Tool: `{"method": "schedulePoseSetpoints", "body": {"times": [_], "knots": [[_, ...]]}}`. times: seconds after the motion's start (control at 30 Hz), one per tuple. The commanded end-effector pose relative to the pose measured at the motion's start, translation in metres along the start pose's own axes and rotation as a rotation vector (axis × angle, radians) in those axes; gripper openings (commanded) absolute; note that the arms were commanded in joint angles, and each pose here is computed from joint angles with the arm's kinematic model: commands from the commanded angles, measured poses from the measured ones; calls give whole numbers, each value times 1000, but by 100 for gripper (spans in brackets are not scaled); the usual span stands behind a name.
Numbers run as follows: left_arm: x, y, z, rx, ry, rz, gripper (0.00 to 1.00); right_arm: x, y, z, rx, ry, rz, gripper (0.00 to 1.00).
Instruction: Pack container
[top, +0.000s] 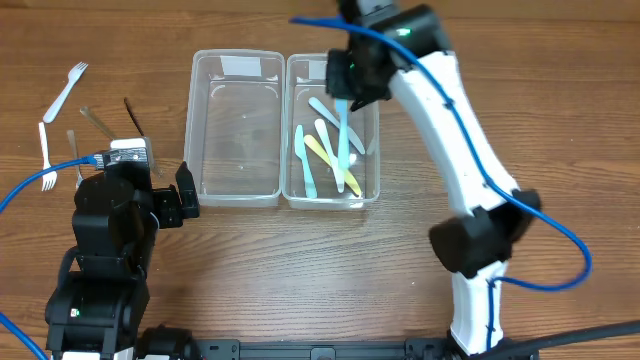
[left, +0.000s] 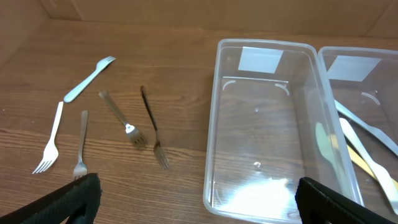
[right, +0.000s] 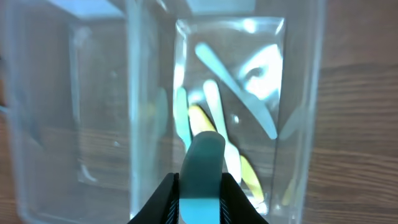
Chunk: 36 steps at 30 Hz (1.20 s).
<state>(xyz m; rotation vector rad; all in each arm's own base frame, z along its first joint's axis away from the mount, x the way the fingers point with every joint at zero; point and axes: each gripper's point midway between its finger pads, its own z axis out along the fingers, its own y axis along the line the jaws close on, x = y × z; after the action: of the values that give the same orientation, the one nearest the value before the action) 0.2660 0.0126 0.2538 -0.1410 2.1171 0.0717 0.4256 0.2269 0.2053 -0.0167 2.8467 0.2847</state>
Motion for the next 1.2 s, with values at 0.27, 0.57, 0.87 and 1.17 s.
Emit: {"method": "schedulePoseSetpoints", "body": {"times": [0.27,0.57,0.87,1.17], "knots": [[-5,1,-5,4,-3,-19,100,10,-4,46,22,107,-85,27],[0,1,-5,2,16,-19,100,6,-3,39,10,85,-140,56],[-43,22,-57,-100,1,-143,100,-70,-67,-117,15,-347,2,100],[-54,49,-51,-397,343,-318,100,-56,-224,-184,-38,-366,351,100]]}}
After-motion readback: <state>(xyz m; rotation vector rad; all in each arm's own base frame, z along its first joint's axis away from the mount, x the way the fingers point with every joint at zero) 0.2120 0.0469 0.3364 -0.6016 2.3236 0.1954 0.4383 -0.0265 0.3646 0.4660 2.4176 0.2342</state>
